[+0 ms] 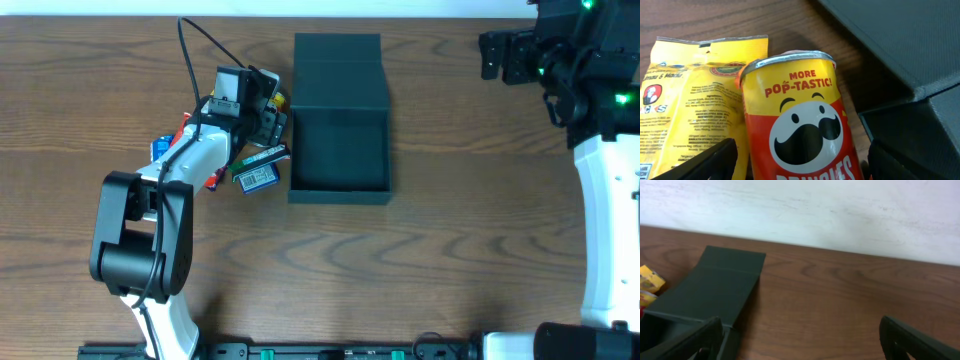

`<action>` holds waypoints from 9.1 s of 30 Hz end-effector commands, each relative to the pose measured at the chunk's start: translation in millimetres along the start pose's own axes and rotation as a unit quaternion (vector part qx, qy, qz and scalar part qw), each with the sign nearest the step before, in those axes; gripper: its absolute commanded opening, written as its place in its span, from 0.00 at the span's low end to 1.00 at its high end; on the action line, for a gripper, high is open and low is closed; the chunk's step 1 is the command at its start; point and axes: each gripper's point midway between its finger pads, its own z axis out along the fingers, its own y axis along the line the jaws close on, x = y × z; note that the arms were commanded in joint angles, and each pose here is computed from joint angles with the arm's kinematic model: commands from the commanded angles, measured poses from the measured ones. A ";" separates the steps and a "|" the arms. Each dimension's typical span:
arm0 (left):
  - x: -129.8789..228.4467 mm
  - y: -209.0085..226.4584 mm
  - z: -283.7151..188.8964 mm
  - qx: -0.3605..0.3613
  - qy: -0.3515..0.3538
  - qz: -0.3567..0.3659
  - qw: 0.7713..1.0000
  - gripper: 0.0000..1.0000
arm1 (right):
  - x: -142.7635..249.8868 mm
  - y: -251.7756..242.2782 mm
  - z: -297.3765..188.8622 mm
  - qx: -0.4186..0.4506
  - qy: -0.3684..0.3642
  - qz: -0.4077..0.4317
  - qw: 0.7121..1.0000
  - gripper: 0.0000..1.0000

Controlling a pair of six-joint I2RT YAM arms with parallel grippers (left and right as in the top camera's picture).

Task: Pack container
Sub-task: 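Reach the left gripper to the red Pringles can and grasp it, then carry the Pringles can into the black box with the left gripper, then release the can and lift the left gripper out, then grasp the yellow chip bag with the left gripper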

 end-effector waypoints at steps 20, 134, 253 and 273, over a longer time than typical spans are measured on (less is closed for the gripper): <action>15.9 -1.4 14.1 0.010 0.028 -0.020 0.999 0.69 | 0.3 0.1 -4.4 -0.002 -0.001 0.013 1.000 0.99; 36.5 -149.4 -45.4 -0.083 0.198 -0.043 0.976 0.06 | 2.2 -0.2 -4.5 -0.001 0.003 0.007 1.000 0.99; 38.6 89.0 19.6 -0.075 0.186 -0.009 0.980 0.69 | 77.5 42.0 61.3 -0.144 0.147 0.074 0.976 0.99; -33.7 107.0 -5.7 -0.112 0.100 -0.072 0.986 0.05 | 67.1 39.6 63.9 -0.139 0.127 0.086 0.978 0.99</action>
